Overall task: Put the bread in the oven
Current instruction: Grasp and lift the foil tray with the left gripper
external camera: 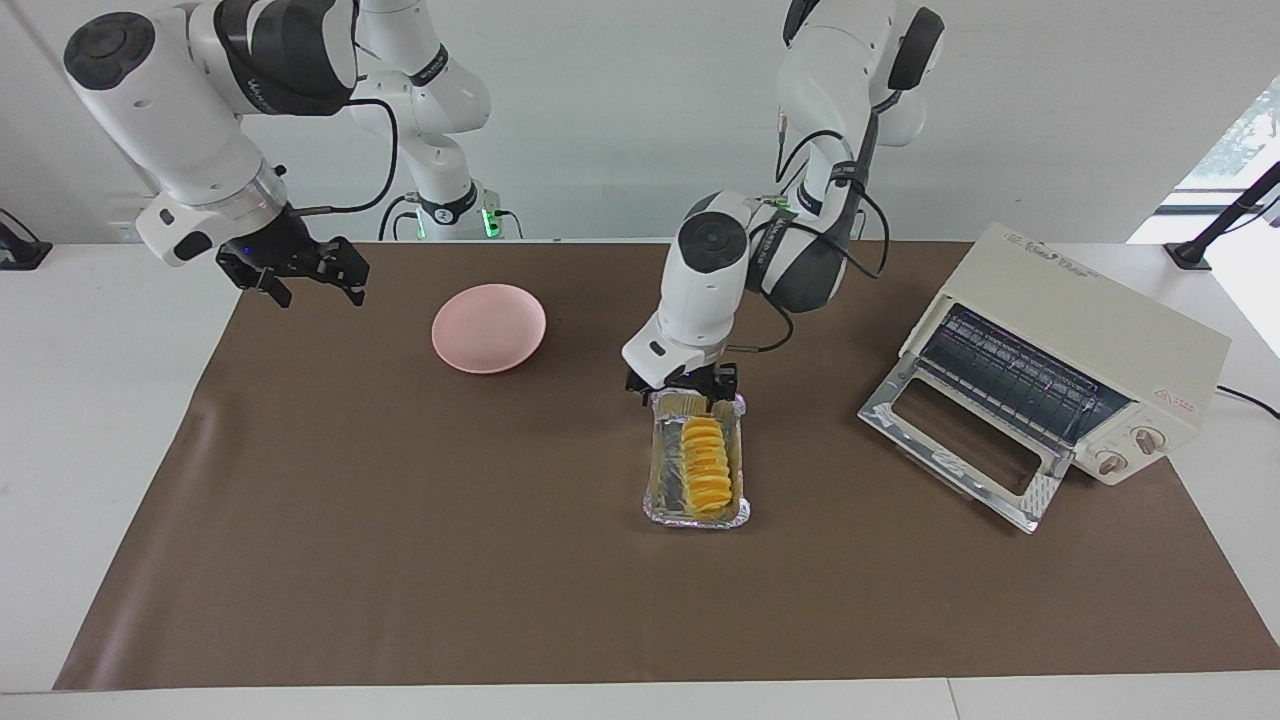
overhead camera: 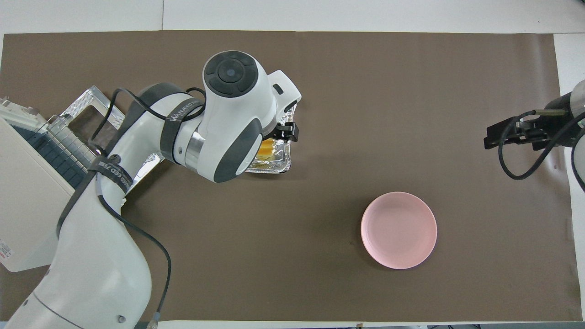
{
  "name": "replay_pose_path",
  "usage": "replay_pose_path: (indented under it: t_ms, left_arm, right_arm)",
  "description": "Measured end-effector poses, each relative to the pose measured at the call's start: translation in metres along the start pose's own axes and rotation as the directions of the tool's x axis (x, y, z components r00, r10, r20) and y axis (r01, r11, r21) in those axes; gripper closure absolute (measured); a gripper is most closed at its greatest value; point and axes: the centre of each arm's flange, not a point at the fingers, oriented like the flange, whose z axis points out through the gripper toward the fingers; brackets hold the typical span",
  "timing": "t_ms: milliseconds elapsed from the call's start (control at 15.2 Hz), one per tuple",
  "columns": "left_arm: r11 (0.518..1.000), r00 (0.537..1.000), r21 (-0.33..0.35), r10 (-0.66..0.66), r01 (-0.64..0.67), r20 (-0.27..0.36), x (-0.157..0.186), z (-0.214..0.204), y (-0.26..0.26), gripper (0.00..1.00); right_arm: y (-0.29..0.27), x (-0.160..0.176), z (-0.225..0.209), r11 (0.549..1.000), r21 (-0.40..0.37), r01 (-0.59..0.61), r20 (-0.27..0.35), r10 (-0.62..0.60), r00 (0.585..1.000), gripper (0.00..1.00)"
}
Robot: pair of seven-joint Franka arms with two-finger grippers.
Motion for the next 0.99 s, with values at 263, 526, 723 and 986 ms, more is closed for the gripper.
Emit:
replay_pose_path:
  t_ms: [263, 526, 723, 986]
  left_arm:
    - [1.0, 1.0, -0.002, -0.001, 0.001, -0.015, 0.003, 0.028, 0.011, 0.0]
    - [1.0, 0.999, -0.009, -0.016, 0.015, -0.04, 0.011, 0.03, 0.004, 0.0]
    - [1.0, 1.0, -0.003, -0.009, 0.009, -0.02, 0.01, 0.052, 0.008, 0.0]
    - [1.0, 1.0, -0.005, -0.003, 0.003, -0.02, 0.009, 0.059, 0.015, 0.16]
  right_arm:
    - [-0.004, -0.001, 0.002, 1.0, -0.001, 0.008, 0.015, -0.008, 1.0, 0.0]
    - [-0.002, -0.002, 0.002, 0.999, -0.035, 0.01, 0.019, -0.009, 1.0, 0.0]
    - [-0.004, -0.002, 0.002, 0.999, -0.046, 0.016, 0.02, -0.015, 1.0, 0.0]
    - [-0.004, -0.002, -0.007, 0.999, -0.046, 0.016, 0.001, -0.016, 1.0, 0.0]
